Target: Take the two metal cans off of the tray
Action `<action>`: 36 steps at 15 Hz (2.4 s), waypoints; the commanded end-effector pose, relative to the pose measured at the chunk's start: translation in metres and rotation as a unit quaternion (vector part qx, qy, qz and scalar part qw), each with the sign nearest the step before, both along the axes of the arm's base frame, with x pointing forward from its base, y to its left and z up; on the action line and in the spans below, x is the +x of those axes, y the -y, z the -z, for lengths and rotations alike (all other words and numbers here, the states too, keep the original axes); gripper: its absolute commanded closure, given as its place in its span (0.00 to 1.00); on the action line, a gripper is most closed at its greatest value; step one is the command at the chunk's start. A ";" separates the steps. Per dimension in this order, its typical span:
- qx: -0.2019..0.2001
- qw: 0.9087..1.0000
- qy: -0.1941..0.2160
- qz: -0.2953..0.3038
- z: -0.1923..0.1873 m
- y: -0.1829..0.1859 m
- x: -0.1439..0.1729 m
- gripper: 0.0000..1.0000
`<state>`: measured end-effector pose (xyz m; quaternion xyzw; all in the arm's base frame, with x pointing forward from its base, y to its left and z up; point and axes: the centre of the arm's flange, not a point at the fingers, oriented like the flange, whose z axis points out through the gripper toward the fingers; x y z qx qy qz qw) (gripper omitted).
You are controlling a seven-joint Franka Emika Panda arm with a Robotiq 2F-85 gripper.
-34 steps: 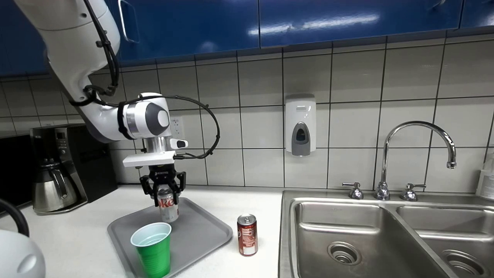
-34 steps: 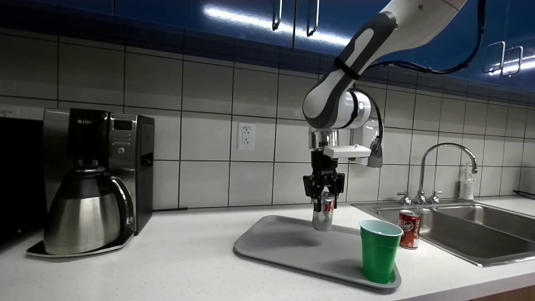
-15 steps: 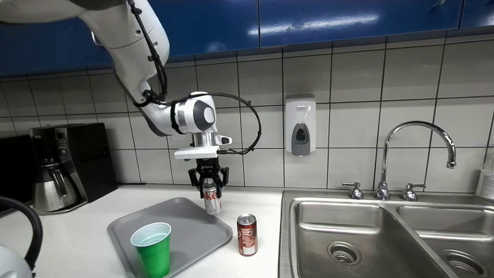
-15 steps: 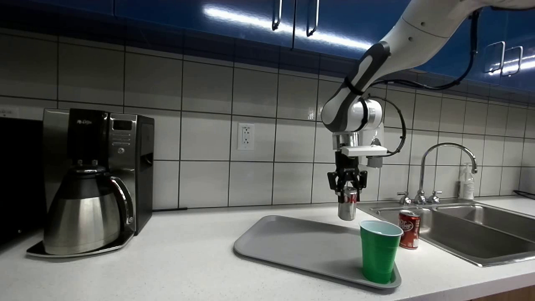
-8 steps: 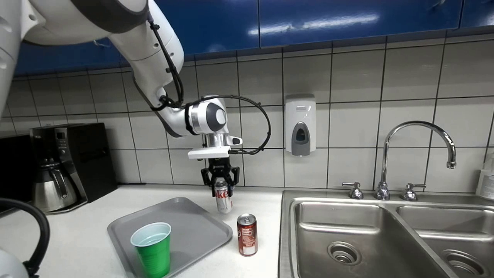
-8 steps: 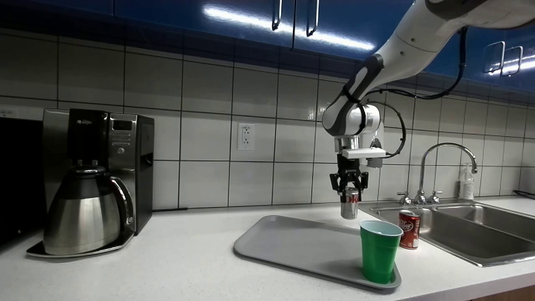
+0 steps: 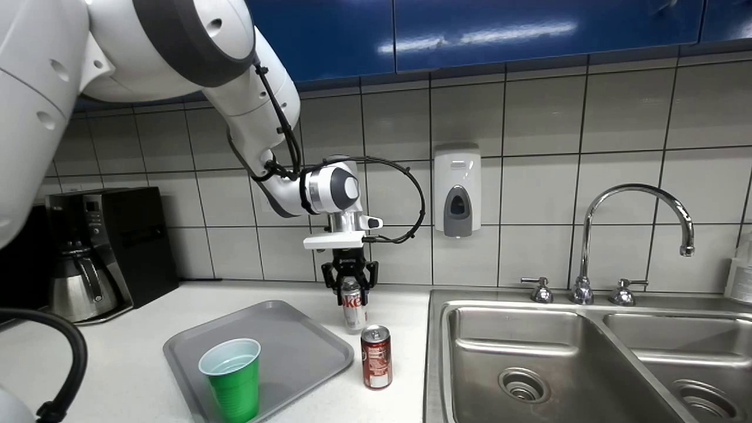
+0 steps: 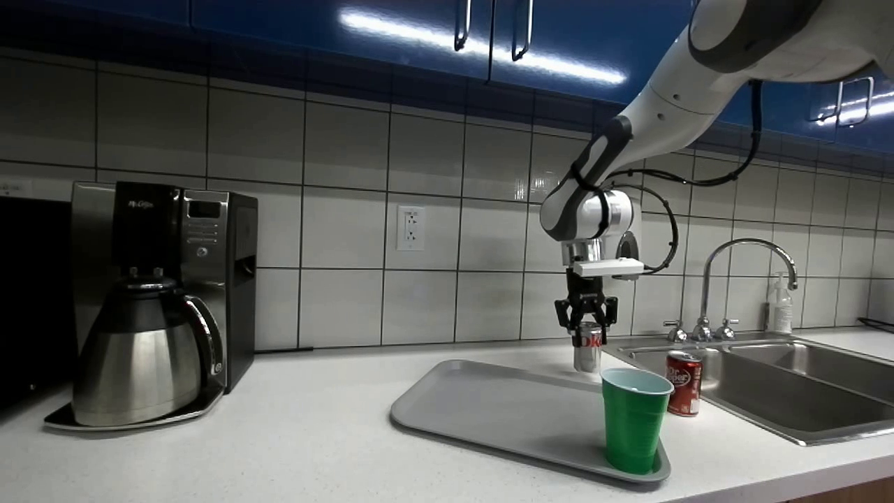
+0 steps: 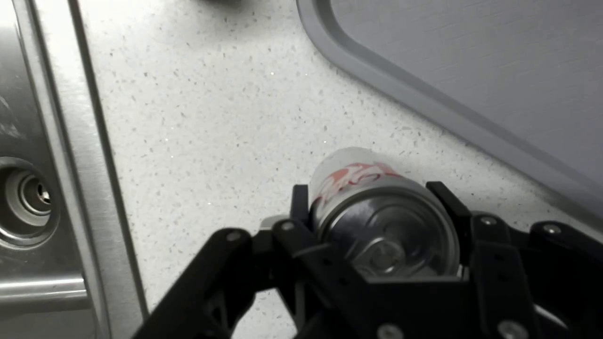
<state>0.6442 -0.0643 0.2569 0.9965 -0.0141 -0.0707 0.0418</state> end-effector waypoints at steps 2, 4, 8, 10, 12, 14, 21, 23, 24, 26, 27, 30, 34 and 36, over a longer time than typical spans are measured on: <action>0.007 1.000 -0.010 0.005 -0.001 0.009 0.017 0.62; 0.007 1.000 -0.011 0.006 0.001 0.010 0.018 0.62; 0.010 1.000 -0.016 0.009 0.007 0.010 0.020 0.62; 0.010 1.000 -0.019 0.011 0.008 0.010 0.019 0.11; 0.010 1.000 -0.021 0.010 0.008 0.009 0.018 0.07; 0.012 1.000 -0.022 0.010 0.005 0.008 0.015 0.00; 0.011 1.000 0.000 0.008 -0.026 0.007 0.007 0.00; 0.008 1.000 0.010 0.009 -0.035 0.005 0.003 0.00; 0.008 1.000 0.014 0.007 -0.039 0.005 -0.001 0.00; 0.005 1.000 0.017 0.009 -0.041 0.006 -0.009 0.00; 0.007 1.000 0.016 0.010 -0.041 0.006 -0.014 0.00; 0.014 1.000 0.008 0.007 -0.040 0.002 -0.037 0.00; 0.009 1.000 0.004 0.005 -0.044 -0.002 -0.069 0.00; 0.007 1.000 0.002 0.002 -0.047 -0.007 -0.084 0.00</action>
